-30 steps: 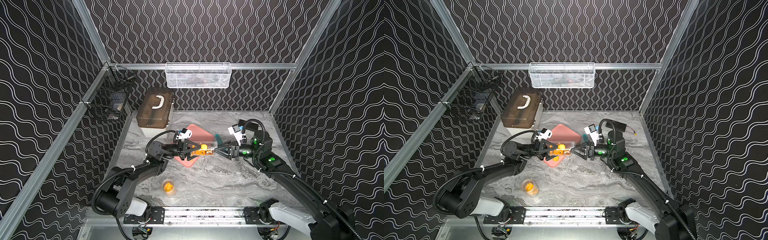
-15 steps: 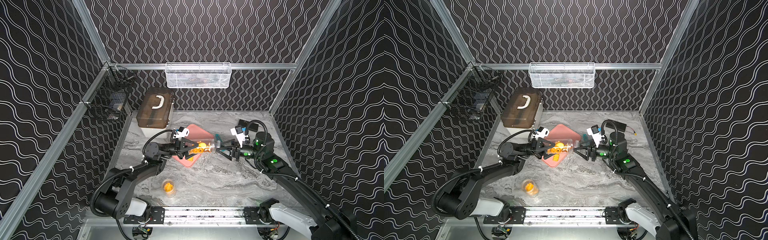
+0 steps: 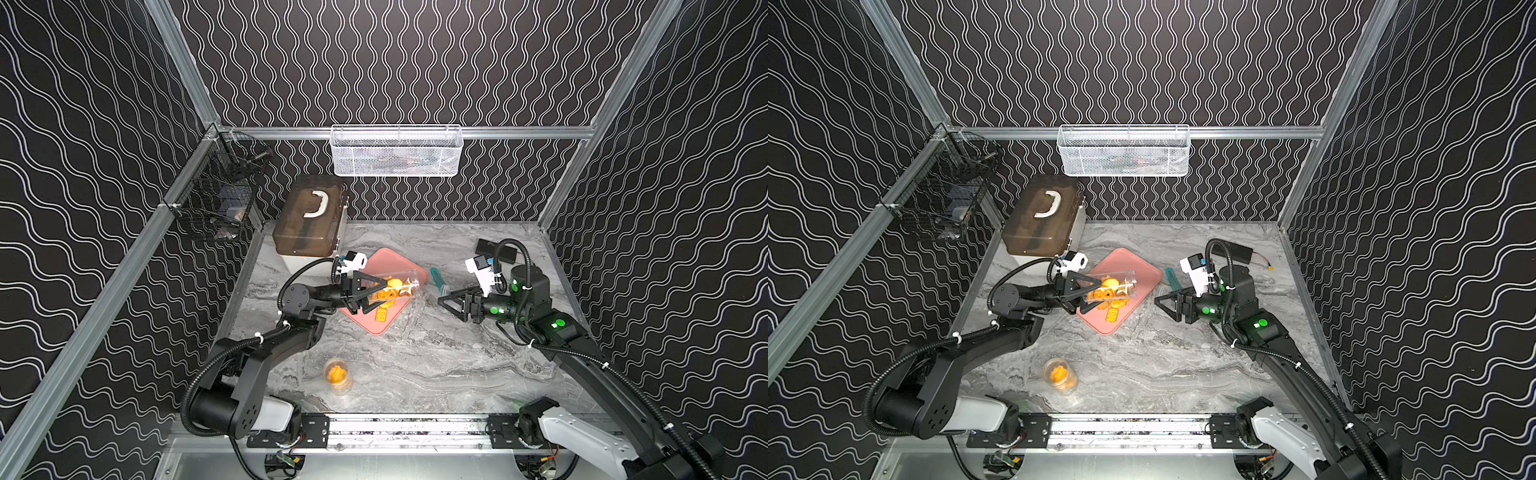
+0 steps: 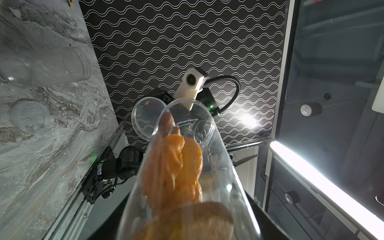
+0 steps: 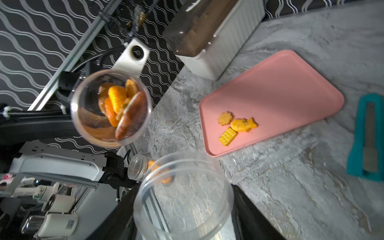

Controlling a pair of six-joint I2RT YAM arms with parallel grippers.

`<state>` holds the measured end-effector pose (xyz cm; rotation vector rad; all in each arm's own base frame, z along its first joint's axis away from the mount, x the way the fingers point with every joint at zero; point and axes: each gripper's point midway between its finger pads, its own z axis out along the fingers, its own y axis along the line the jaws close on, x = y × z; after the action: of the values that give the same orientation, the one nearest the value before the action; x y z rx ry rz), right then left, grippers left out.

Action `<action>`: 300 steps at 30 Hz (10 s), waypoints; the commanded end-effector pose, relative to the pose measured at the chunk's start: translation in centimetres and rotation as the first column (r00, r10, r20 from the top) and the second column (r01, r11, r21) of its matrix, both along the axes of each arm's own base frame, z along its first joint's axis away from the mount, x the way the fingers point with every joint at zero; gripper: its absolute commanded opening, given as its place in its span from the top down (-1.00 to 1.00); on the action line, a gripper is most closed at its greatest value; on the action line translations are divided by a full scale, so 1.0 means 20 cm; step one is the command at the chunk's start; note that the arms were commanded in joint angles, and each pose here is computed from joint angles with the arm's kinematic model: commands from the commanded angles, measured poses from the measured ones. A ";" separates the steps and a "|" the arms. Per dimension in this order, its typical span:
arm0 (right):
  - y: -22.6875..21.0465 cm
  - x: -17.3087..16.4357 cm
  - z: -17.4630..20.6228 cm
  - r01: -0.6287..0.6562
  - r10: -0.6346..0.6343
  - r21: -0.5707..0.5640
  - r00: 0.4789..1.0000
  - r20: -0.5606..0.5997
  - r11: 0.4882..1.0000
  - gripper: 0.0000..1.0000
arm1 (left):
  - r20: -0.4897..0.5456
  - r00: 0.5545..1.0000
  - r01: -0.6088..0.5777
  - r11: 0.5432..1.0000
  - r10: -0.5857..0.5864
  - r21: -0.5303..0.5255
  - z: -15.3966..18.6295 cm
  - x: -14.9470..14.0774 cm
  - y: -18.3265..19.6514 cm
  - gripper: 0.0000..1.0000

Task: Pour the cookies out of the jar
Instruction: Place the lid at the center of the board, then pour the cookies in the jar onto the tray, then place the jar at the center of the board.

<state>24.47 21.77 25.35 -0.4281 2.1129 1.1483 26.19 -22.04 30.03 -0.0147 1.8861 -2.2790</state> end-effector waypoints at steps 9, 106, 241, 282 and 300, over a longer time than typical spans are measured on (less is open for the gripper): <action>-0.04 -0.11 -0.40 0.084 -0.151 -0.256 0.956 -0.252 0.963 -0.32 | 0.045 0.999 -0.027 0.999 0.026 0.020 -0.01 0.00 0.03 -0.01; -0.02 -0.28 -0.59 0.036 -0.183 -0.452 0.941 -0.285 0.891 -0.56 | -0.159 0.906 -0.368 0.915 0.393 0.166 -0.78 0.51 0.53 0.07; 0.05 -0.20 -0.07 0.120 -0.159 -0.139 0.935 -0.316 0.983 -0.99 | 0.163 0.937 -0.348 0.775 0.310 0.527 -0.20 0.35 0.32 0.07; 0.23 -0.09 0.51 -0.052 0.176 0.352 0.928 -0.330 0.935 -0.99 | 0.228 0.962 -0.176 0.978 0.148 0.108 0.25 0.04 0.02 0.01; 0.30 -0.16 0.58 -0.132 0.279 0.411 0.905 -0.322 0.902 -0.97 | 0.264 0.964 -0.054 0.993 0.025 0.104 0.28 -0.08 -0.17 0.01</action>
<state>21.36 27.46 35.77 -0.2343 2.1625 1.8226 25.11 -25.13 34.43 0.1675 1.9098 -2.0372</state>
